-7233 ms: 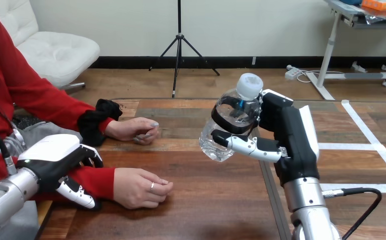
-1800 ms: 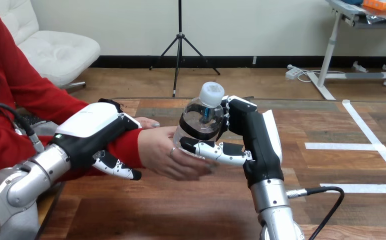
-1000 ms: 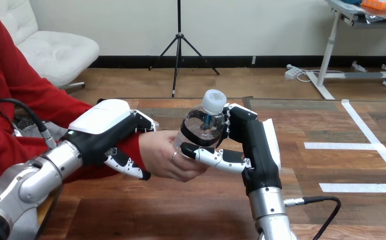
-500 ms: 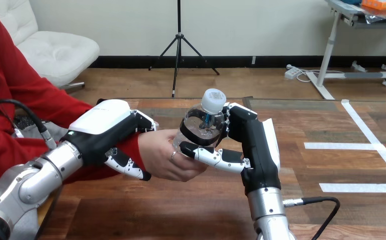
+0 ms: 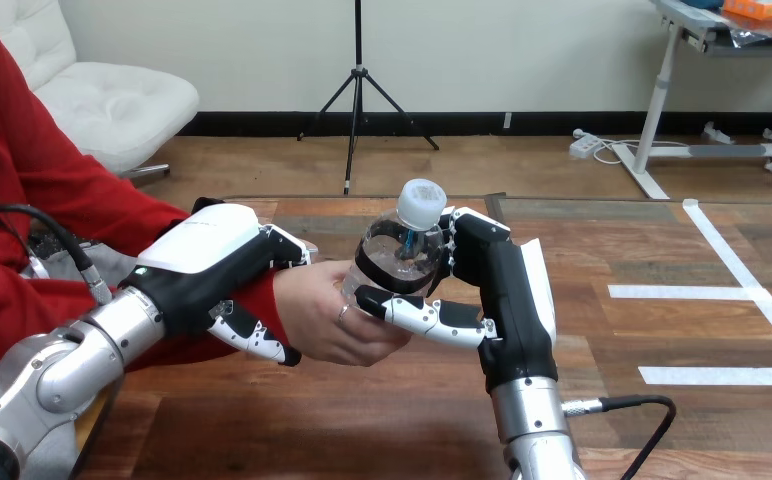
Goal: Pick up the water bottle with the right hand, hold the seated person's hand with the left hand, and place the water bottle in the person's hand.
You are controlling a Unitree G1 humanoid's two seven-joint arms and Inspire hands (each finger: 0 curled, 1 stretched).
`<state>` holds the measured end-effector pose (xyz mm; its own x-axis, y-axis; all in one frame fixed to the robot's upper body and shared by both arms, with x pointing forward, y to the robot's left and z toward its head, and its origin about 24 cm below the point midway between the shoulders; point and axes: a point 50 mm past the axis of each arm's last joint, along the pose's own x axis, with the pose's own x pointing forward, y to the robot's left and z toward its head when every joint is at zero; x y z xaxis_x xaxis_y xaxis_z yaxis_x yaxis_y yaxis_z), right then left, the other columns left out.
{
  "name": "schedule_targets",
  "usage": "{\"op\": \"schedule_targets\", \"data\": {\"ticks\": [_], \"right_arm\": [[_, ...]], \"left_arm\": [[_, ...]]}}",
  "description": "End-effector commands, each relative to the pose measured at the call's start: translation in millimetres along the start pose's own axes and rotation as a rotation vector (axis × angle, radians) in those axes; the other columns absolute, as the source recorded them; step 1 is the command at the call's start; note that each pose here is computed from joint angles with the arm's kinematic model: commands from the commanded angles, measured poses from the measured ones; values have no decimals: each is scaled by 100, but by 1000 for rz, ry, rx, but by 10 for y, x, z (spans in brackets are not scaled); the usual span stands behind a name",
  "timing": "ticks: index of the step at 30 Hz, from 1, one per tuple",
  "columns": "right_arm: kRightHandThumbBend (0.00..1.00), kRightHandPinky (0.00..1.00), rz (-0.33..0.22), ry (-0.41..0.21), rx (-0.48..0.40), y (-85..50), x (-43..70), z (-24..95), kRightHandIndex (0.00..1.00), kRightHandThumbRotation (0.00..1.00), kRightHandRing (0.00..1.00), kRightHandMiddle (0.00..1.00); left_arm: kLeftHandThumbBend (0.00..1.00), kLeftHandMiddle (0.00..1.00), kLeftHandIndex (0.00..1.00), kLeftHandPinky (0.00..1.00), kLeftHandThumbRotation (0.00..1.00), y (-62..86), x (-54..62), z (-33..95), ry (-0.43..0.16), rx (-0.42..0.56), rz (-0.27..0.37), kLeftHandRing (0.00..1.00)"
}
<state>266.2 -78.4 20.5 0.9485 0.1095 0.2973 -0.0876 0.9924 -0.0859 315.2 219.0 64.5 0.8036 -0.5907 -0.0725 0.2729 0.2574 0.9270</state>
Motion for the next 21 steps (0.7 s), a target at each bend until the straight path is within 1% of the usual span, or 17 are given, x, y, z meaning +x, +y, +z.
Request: {"op": "schedule_targets", "data": {"ticks": [1,7,11,14,16,17,18,20,21], "right_arm": [[84,29,34,-106,139,388,125,260,48,0,36,46],[85,29,35,-105,136,376,133,259,48,0,36,46],[86,29,29,-111,118,361,137,263,49,0,37,47],[86,29,21,-110,107,350,139,266,49,0,37,47],[87,32,15,-107,103,345,138,265,50,3,40,49],[87,32,12,-107,85,336,137,267,50,3,40,49],[88,35,10,-109,72,329,136,268,53,7,46,52],[89,38,3,-112,56,316,132,272,54,10,49,55],[90,41,-1,-114,53,311,129,275,56,12,52,57]], "left_arm": [[80,40,43,24,7,218,181,184,-99,6,122,31],[80,40,43,24,8,212,173,174,-90,11,121,31],[80,42,44,26,9,206,162,165,-89,11,119,33],[80,44,46,29,10,200,150,155,-87,10,121,36],[81,48,49,35,12,197,145,150,-86,13,123,41],[81,48,49,35,12,194,140,145,-82,15,124,41],[82,51,52,39,14,192,137,141,-79,16,124,45],[83,53,54,41,15,186,127,134,-74,20,127,47],[83,55,56,43,16,183,123,131,-73,22,130,49]]}}
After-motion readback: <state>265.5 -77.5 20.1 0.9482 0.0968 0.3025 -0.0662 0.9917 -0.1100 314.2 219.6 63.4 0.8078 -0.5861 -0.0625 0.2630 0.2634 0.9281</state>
